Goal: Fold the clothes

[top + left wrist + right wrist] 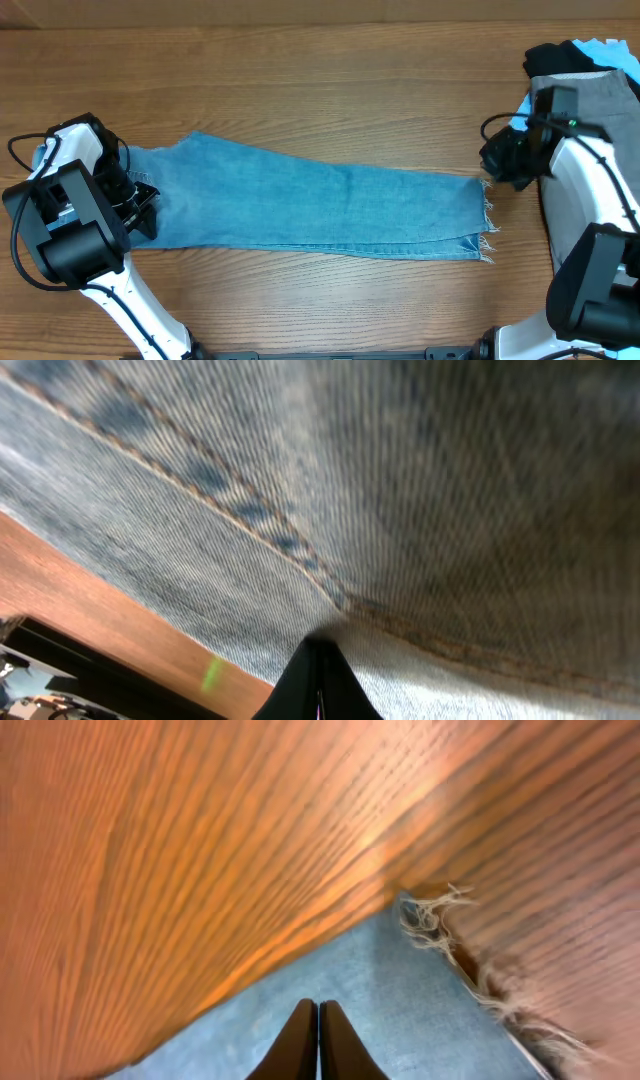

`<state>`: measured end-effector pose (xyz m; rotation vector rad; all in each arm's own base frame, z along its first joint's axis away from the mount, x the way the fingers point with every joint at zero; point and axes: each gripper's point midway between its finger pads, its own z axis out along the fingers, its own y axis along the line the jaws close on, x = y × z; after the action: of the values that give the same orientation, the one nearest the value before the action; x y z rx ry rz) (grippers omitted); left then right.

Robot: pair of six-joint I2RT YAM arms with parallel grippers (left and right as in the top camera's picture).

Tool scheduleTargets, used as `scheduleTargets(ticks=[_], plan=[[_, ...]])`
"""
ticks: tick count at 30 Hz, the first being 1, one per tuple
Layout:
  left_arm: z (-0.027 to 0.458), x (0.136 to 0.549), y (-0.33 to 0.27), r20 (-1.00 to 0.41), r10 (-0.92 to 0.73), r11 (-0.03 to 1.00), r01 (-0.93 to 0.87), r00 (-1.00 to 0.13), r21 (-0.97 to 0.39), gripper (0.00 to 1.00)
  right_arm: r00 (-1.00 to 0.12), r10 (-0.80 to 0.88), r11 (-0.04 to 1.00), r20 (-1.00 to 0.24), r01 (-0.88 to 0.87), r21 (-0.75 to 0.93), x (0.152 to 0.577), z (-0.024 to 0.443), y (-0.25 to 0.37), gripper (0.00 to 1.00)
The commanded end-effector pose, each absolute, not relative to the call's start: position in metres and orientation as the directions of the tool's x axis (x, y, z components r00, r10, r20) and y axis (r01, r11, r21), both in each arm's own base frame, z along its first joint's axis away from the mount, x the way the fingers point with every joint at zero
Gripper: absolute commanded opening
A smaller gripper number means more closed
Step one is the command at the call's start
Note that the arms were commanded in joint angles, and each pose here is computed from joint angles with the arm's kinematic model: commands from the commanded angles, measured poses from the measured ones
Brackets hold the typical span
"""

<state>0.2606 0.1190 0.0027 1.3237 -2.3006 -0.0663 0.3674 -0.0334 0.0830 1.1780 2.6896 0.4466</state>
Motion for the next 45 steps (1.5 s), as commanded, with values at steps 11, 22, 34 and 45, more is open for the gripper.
scheduleTargets(ticks=[11,22,34,45], plan=[[0.149,0.286,0.141,-0.108,-0.849,0.52,-0.854,-0.517,0.0,0.77,-0.665,0.682,0.729,-0.303,0.585,0.356,0.324,0.235,-0.037,1.0],[0.169,0.276,0.136,-0.135,-0.84,0.532,-0.847,-0.525,-0.02,1.0,-0.737,0.668,0.738,-0.099,0.641,0.211,0.265,0.165,-0.029,1.0],[0.168,0.27,0.127,-0.084,-0.847,0.528,-0.849,-0.524,-0.026,1.0,-0.821,0.568,0.817,-0.064,0.551,0.17,0.288,0.085,-0.035,1.0],[0.167,0.266,0.125,-0.071,-0.844,0.534,-0.845,-0.532,-0.016,1.0,-0.861,0.498,0.855,0.098,0.507,0.106,0.278,0.036,-0.033,1.0]])
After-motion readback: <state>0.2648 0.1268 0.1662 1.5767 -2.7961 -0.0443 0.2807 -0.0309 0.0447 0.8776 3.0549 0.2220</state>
